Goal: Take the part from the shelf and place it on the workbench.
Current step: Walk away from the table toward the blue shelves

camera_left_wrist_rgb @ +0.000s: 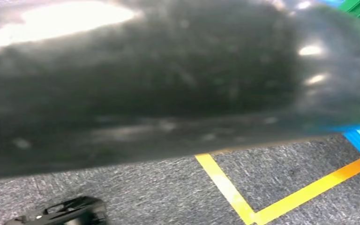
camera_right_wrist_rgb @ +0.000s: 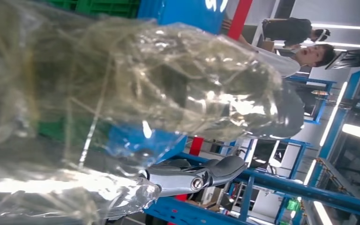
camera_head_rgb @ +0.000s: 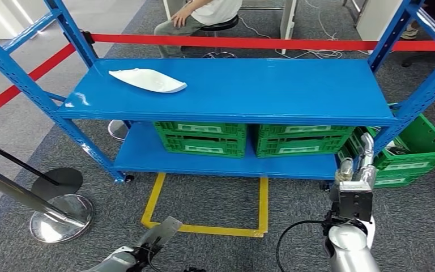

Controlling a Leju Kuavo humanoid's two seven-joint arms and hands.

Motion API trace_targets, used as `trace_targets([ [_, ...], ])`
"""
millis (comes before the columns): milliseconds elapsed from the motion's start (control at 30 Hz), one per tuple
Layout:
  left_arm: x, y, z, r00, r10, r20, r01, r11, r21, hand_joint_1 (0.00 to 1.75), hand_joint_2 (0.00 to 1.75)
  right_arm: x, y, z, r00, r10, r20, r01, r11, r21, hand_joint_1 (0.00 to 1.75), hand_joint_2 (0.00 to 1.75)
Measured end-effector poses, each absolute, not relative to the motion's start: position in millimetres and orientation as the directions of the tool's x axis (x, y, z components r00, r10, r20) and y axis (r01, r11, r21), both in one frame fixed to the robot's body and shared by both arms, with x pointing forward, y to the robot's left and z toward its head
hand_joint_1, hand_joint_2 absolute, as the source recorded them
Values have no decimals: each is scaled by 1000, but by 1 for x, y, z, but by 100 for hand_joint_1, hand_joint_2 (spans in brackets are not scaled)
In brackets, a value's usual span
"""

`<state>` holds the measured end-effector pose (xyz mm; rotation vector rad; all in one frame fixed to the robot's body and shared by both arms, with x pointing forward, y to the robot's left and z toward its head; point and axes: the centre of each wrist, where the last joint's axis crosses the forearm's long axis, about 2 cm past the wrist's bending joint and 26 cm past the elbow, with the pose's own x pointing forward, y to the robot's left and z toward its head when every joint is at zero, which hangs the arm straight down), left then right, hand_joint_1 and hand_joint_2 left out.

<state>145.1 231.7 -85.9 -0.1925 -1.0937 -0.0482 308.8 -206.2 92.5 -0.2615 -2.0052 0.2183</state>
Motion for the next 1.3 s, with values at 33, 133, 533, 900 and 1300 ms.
trace_targets([
  [33, 145, 232, -86, 460, 56, 886, 134, 982, -131, 0, 0, 309, -206, 92, -422, 279, 862, 87, 959, -268, 0, 0],
  [133, 145, 233, -86, 459, 54, 887, 133, 983, -129, 0, 0, 310, -206, 93, -425, 279, 861, 87, 960, -268, 0, 0],
  [533, 143, 231, -87, 465, 62, 883, 129, 982, -137, 0, 0, 308, -204, 90, -419, 282, 863, 66, 957, -281, 0, 0],
  [900, 143, 231, -86, 465, 72, 882, 116, 983, -141, 0, 0, 309, -199, 91, -420, 248, 873, 10, 963, -268, 0, 175],
  [1300, 141, 228, -87, 474, 79, 877, 110, 983, -148, 0, 0, 308, -196, 92, -421, 254, 871, 26, 963, -269, 0, 175],
])
